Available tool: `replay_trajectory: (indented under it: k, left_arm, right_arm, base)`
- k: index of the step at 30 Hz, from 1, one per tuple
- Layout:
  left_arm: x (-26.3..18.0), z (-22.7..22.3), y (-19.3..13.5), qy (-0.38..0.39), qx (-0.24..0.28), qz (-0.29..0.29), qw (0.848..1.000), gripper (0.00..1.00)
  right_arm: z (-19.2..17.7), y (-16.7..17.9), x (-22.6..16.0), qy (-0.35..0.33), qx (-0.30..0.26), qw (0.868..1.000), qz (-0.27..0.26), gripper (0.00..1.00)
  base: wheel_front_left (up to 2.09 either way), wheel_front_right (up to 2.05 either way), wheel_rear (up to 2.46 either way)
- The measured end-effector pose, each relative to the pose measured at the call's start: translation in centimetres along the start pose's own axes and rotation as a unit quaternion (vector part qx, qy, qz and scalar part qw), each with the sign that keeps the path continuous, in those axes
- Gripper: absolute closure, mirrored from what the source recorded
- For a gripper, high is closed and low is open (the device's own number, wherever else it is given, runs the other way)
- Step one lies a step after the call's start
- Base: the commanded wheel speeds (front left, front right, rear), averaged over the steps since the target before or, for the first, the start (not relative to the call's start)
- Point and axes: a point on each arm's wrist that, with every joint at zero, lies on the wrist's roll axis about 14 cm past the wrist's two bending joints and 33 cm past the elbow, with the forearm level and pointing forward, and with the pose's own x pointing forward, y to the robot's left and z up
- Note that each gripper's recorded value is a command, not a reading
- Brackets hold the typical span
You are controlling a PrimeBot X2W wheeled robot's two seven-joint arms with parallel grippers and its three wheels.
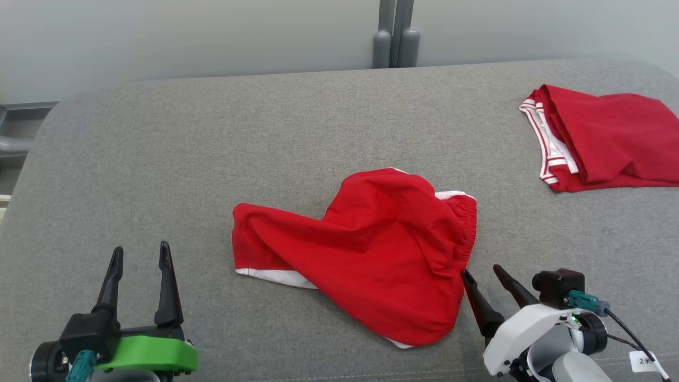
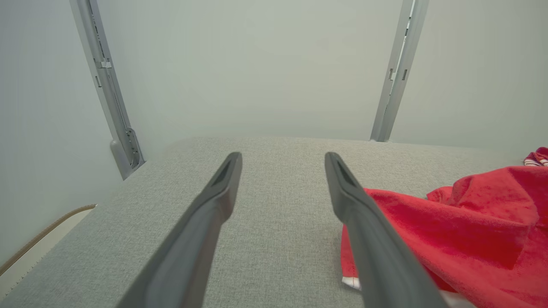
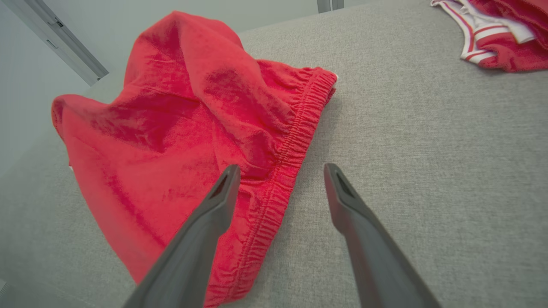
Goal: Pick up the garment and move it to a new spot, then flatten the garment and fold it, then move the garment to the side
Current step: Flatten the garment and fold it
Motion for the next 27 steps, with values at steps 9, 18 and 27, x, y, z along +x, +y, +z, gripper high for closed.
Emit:
replay_trajectory:
  k: [9, 18, 27]
  left_arm:
    - [-0.4, -0.4, 0.1, 0.006, -0.005, 0.004, 1.000, 0.00]
    - [-0.9, -0.9, 0.9, 0.015, -0.007, 0.016, 1.000, 0.00]
    - [-0.8, -1.3, 1.3, 0.020, -0.007, 0.021, 1.000, 0.00]
  right_arm:
    - [-2.7, 0.8, 0.0, 0.063, 0.007, 0.998, 0.012, 0.00]
    - [-5.6, 1.9, 0.2, 0.116, 0.013, 0.993, 0.025, 0.01]
    - [-4.2, 2.2, 1.7, 0.079, 0.003, 0.996, 0.035, 1.00]
  base:
    - [0.00, 0.00, 0.00]
    - [0.00, 0.00, 0.00]
    - [0.00, 0.00, 0.00]
